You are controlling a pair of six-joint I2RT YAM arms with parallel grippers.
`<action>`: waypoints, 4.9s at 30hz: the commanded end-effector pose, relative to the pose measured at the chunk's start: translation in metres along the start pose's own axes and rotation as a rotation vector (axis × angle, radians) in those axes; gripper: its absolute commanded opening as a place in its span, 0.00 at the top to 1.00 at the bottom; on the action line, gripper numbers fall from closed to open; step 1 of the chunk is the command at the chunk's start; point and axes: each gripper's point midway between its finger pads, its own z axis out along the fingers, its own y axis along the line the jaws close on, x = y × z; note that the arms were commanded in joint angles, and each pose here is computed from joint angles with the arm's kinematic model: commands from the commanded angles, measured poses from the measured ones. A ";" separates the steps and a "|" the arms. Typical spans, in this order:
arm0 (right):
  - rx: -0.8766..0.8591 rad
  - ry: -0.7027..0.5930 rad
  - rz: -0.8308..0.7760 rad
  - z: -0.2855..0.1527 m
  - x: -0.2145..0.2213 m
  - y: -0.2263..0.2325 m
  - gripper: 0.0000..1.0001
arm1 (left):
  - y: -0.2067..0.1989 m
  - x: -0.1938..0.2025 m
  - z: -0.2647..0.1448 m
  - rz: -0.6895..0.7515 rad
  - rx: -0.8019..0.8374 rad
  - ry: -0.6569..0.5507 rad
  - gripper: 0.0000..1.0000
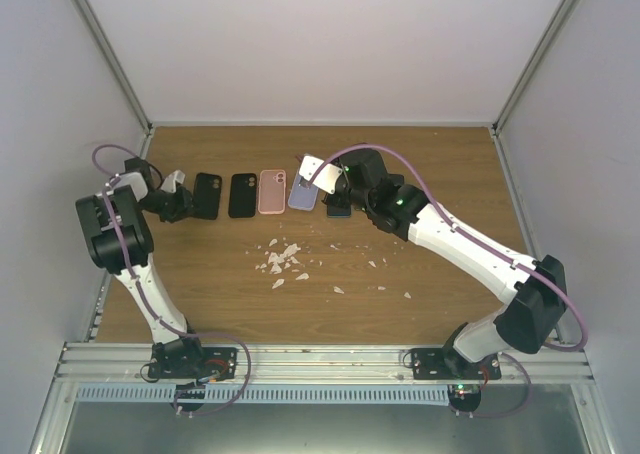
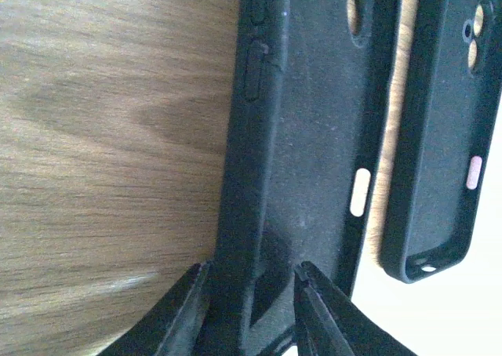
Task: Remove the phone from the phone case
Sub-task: Place the phone case at the center of the board, then place the phone at the center of the board.
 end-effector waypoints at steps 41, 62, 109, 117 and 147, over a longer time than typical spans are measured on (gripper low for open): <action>0.644 -0.247 -0.555 -0.110 -0.064 -0.087 0.99 | -0.393 0.022 -0.239 0.559 0.956 -0.262 0.01; 0.856 -0.267 -0.715 -0.139 -0.082 -0.074 1.00 | -0.458 0.070 -0.195 0.563 1.024 -0.104 0.35; 0.545 -0.203 -0.457 -0.099 -0.033 -0.062 0.04 | -0.448 0.043 -0.210 0.651 1.067 -0.227 1.00; 0.367 -0.250 -0.187 -0.104 -0.035 -0.082 0.00 | -0.442 0.045 -0.212 0.749 1.061 -0.292 1.00; -0.606 -0.497 0.842 -0.109 -0.051 -0.064 0.30 | -0.447 0.092 -0.222 0.867 1.115 -0.416 1.00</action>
